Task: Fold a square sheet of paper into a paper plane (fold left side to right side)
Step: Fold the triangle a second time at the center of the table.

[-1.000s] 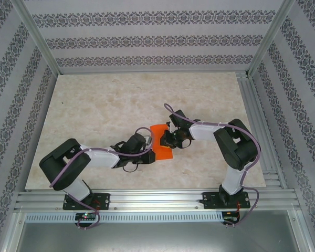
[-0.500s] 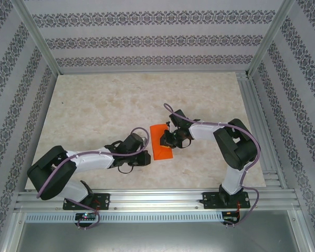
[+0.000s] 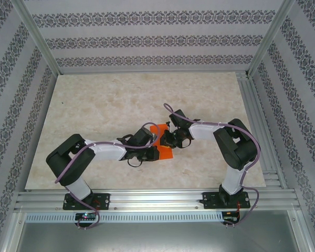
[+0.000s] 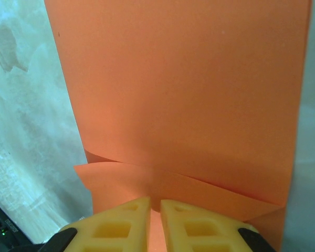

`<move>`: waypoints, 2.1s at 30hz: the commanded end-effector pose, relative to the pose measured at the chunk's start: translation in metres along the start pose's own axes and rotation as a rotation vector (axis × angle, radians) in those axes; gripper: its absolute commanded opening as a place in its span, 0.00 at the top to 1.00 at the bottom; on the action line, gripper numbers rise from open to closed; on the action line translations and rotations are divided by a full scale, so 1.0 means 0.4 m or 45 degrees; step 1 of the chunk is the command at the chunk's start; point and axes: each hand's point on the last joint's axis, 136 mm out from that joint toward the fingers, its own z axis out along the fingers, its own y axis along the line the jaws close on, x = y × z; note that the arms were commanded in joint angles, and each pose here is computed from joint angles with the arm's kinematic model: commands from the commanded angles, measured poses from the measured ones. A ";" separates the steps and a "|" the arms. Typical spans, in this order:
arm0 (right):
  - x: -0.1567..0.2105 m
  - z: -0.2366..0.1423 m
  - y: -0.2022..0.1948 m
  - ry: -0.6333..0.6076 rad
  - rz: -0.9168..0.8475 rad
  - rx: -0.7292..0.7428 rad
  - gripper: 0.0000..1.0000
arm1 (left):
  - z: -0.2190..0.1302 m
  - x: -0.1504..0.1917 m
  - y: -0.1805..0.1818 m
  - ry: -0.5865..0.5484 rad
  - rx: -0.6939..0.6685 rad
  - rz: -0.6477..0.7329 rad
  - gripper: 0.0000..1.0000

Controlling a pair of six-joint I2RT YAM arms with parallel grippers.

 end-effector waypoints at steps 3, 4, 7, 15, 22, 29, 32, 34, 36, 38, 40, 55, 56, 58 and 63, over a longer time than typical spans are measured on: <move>-0.010 0.003 -0.064 -0.028 -0.005 0.125 0.84 | 0.008 0.014 0.036 0.001 -0.060 0.027 0.88; -0.013 -0.005 -0.053 -0.034 -0.016 0.107 0.84 | 0.009 0.021 0.047 0.007 -0.076 0.025 0.88; -0.018 -0.038 -0.007 -0.046 -0.067 0.025 0.85 | 0.011 0.043 0.078 0.025 -0.113 0.011 0.89; 0.074 -0.041 0.052 0.097 -0.099 -0.093 0.97 | 0.016 0.055 0.093 0.022 -0.114 -0.003 0.90; 0.116 -0.006 0.047 0.140 -0.059 -0.113 0.98 | 0.013 0.057 0.095 0.020 -0.116 -0.004 0.90; 0.124 0.007 0.058 0.151 -0.061 -0.134 0.98 | 0.015 0.060 0.099 0.019 -0.117 -0.010 0.91; 0.122 0.012 0.061 0.153 -0.056 -0.145 0.98 | 0.015 0.060 0.099 0.018 -0.116 -0.011 0.91; 0.117 0.015 0.061 0.152 -0.051 -0.140 0.98 | 0.015 0.060 0.099 0.016 -0.115 -0.010 0.91; 0.113 0.020 0.058 0.147 -0.050 -0.127 0.98 | 0.015 0.060 0.100 0.015 -0.116 -0.012 0.91; 0.107 0.023 0.055 0.144 -0.045 -0.115 0.97 | 0.015 0.060 0.100 0.014 -0.114 -0.012 0.91; 0.103 0.028 0.049 0.142 -0.042 -0.098 0.97 | 0.016 0.060 0.101 0.013 -0.114 -0.012 0.91; 0.063 0.053 0.015 0.093 0.040 -0.015 0.97 | 0.020 0.067 0.111 0.014 -0.119 -0.025 0.92; 0.061 0.054 0.007 0.089 0.048 0.000 0.97 | 0.021 0.067 0.112 0.014 -0.118 -0.026 0.92; 0.054 0.053 -0.010 0.072 0.069 0.035 0.97 | 0.022 0.070 0.115 0.016 -0.120 -0.028 0.92; 0.027 0.038 -0.039 0.024 0.114 0.080 0.97 | 0.024 0.070 0.116 0.015 -0.118 -0.030 0.92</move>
